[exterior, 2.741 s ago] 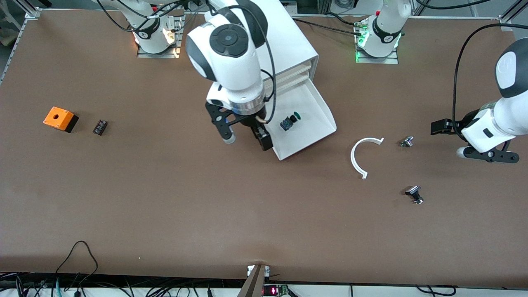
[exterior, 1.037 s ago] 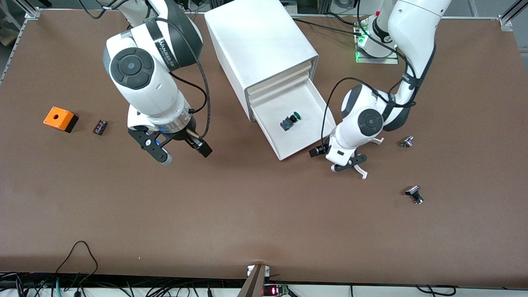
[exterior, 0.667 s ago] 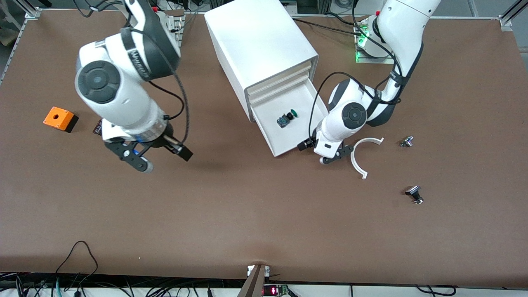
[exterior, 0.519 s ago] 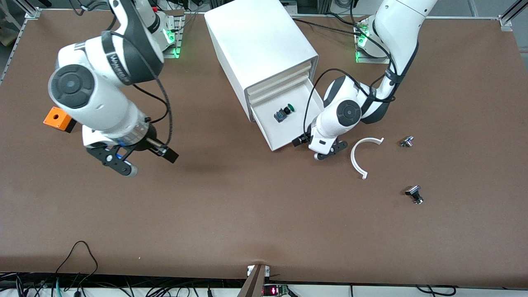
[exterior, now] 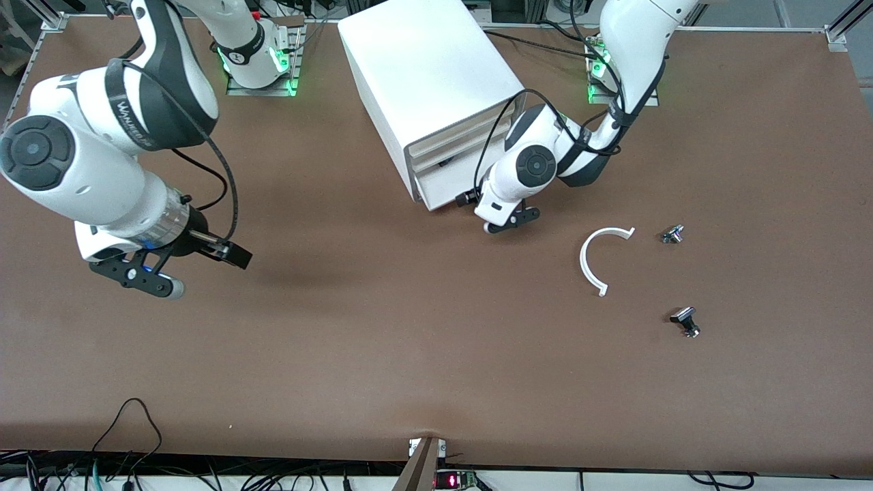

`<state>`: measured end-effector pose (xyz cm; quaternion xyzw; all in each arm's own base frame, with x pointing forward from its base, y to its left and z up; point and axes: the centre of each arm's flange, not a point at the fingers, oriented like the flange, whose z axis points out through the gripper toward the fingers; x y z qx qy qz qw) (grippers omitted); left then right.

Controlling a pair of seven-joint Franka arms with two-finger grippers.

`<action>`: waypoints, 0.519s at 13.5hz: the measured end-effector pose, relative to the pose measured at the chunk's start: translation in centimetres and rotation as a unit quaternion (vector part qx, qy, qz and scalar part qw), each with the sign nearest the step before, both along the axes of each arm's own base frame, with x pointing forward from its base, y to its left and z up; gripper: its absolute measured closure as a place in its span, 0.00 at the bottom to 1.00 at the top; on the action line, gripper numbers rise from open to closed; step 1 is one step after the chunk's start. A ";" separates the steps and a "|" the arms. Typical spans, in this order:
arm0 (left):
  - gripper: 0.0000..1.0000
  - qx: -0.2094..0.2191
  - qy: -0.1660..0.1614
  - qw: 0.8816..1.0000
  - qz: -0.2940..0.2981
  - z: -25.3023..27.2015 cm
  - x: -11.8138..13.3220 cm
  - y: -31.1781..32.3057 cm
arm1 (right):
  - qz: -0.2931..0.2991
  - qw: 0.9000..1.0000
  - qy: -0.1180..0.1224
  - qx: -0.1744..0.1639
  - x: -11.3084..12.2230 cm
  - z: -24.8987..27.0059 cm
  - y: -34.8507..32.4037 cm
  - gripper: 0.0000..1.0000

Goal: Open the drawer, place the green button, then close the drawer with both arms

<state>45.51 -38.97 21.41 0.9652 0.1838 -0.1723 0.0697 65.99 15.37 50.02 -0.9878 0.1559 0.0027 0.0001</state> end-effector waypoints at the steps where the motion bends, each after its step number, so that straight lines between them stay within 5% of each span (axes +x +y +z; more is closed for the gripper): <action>1: 0.00 0.003 0.009 1.000 -0.007 -0.1 -0.5 -0.3 | 0.014 1.000 0.001 0.000 0.0 0.1 -1.2 0.00; 7: 0.00 0.017 0.070 0.997 -0.040 -0.2 -3.7 -1.6 | 0.105 0.994 0.001 0.001 -0.5 2.4 -9.9 0.00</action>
